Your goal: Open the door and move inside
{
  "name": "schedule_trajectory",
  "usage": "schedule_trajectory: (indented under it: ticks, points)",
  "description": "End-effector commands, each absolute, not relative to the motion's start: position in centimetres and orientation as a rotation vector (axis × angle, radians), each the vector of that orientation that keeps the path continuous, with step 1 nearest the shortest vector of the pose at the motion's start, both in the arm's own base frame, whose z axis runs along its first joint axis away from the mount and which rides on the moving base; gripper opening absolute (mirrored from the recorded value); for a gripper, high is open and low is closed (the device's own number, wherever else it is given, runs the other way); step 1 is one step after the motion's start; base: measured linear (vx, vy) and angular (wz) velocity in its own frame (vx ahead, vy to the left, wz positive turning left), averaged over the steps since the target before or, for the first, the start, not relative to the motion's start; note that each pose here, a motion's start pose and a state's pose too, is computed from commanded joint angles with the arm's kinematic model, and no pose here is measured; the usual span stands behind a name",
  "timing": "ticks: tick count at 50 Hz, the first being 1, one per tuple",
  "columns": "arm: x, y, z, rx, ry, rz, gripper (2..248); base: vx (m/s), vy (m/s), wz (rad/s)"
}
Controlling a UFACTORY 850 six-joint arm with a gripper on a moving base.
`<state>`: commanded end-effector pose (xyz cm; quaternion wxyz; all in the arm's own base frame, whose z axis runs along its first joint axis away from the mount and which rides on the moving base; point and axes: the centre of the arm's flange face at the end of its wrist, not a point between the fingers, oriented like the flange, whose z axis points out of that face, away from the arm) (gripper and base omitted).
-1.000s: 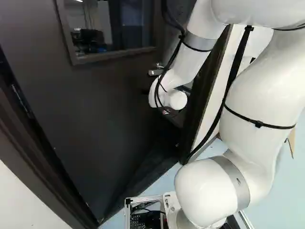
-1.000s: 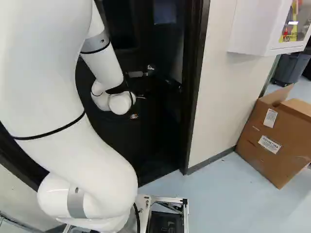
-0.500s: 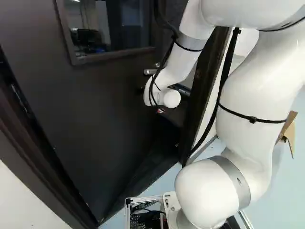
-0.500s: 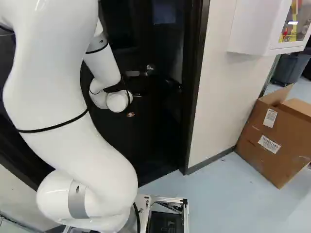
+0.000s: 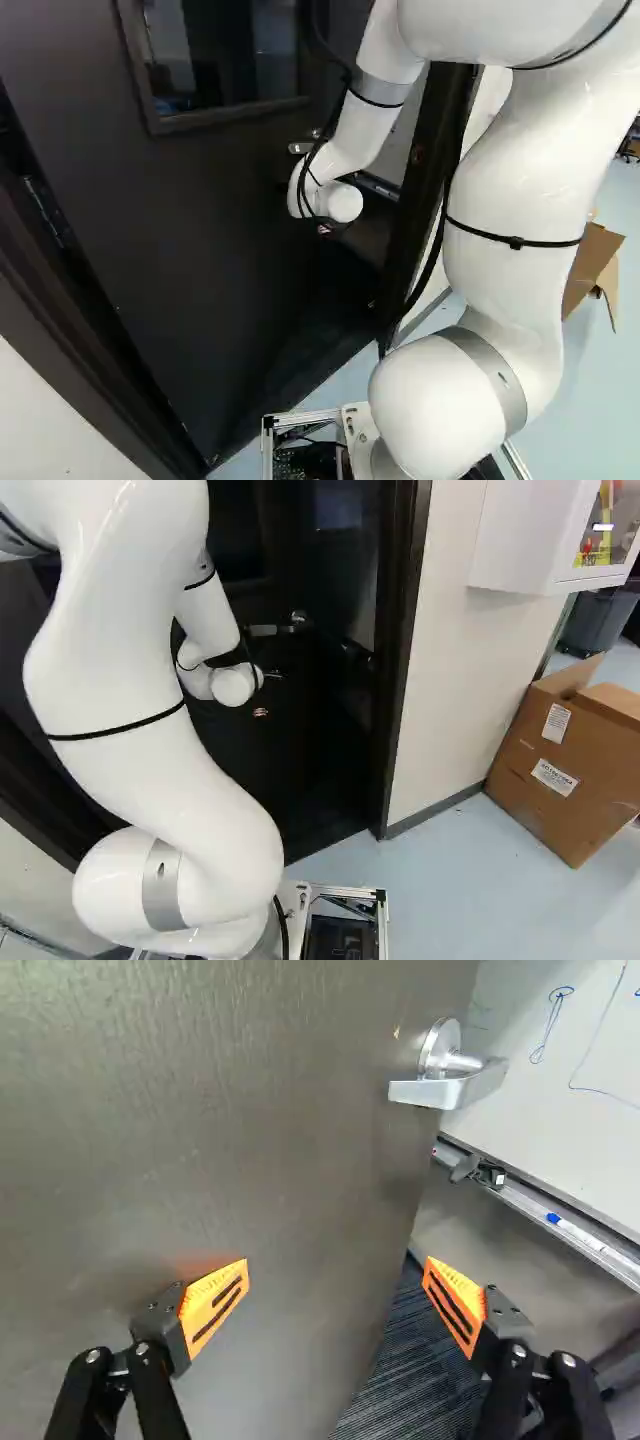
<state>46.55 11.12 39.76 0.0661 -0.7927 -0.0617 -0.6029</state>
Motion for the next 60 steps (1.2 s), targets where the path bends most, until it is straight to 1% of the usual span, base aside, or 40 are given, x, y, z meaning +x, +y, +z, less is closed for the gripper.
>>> schedule_trajectory:
  ticks: [60]
  points:
    - [49.3,20.0,39.4,-2.287,-0.352,-1.773,247,0.000,0.000,0.000]
